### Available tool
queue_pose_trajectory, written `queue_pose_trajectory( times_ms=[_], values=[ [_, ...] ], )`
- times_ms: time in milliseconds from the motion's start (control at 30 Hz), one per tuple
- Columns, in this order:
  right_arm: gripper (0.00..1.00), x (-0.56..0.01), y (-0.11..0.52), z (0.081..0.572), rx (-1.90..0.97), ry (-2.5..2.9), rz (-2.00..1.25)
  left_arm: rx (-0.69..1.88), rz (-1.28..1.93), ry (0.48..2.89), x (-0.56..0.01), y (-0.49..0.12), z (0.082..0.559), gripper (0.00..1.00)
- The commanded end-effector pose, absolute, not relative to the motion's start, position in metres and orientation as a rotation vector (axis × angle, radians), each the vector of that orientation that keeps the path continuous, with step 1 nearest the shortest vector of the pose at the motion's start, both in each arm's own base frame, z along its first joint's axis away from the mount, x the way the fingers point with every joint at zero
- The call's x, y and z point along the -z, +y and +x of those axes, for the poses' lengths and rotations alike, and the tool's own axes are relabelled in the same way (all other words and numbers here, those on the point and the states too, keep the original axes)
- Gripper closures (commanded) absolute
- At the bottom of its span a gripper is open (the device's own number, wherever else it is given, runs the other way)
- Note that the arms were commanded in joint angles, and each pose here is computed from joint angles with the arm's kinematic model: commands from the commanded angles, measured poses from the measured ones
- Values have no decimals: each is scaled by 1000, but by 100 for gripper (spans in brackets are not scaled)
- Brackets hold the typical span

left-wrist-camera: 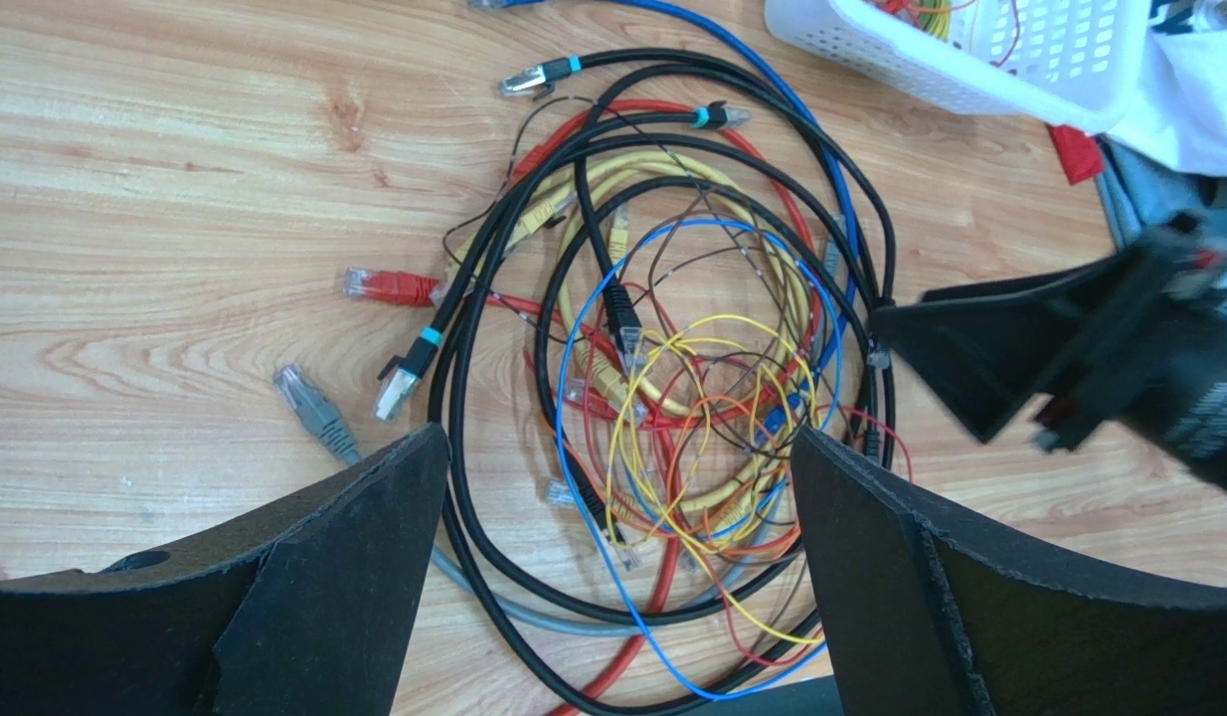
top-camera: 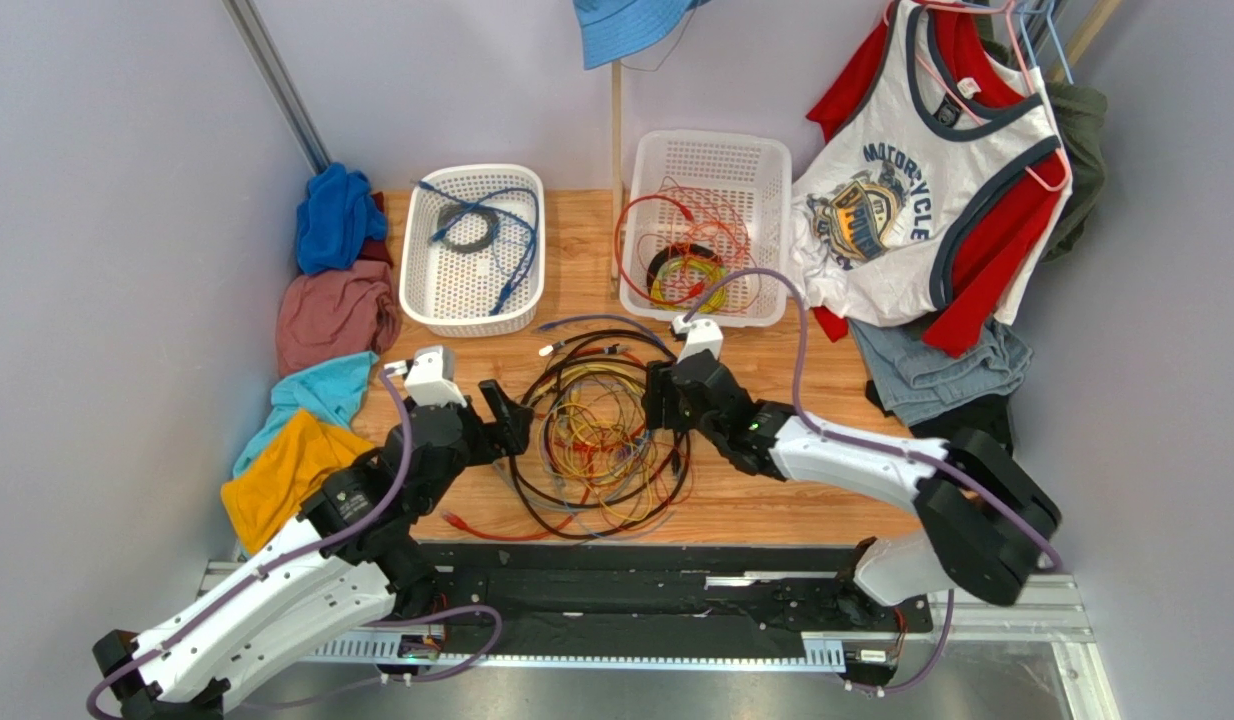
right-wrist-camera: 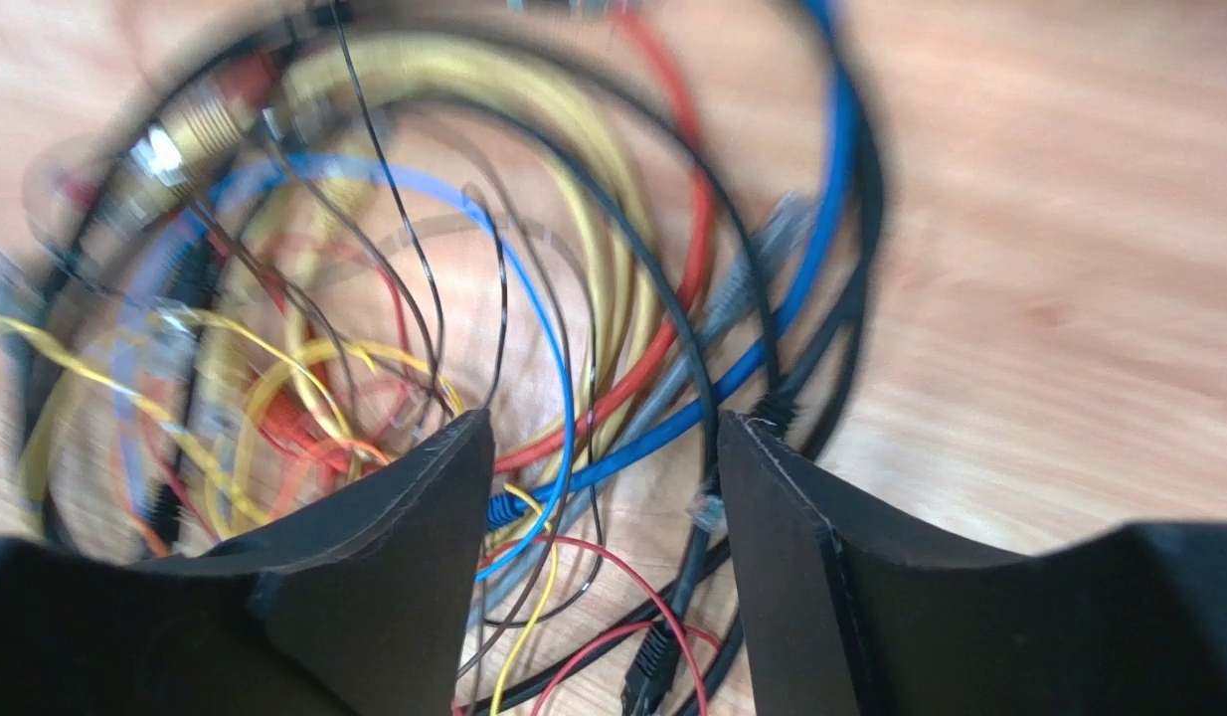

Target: Untangle the cables

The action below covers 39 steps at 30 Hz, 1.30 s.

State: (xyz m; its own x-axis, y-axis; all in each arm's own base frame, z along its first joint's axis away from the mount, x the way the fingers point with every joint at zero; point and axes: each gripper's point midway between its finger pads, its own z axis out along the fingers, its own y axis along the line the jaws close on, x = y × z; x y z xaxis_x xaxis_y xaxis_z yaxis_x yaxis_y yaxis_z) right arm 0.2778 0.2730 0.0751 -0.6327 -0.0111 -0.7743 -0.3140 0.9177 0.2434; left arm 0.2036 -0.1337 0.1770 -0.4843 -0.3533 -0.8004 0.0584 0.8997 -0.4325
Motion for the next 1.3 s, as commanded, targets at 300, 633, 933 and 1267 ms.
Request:
queue_pose_trajectory(
  times_ms=[300,633,933,1267],
  values=[
    [47,-116,238,345,-308,2152,-57,531,-219,2011,-177,-136,203,7],
    [50,-75,243,371,-238,2236,-49,548,-226,2009,-173,-132,197,7],
    [52,-11,238,359,-148,2400,-89,561,-223,2024,-167,-136,197,7],
    [100,-40,231,347,-188,2319,-51,581,-228,2035,-164,-139,195,8]
  ],
)
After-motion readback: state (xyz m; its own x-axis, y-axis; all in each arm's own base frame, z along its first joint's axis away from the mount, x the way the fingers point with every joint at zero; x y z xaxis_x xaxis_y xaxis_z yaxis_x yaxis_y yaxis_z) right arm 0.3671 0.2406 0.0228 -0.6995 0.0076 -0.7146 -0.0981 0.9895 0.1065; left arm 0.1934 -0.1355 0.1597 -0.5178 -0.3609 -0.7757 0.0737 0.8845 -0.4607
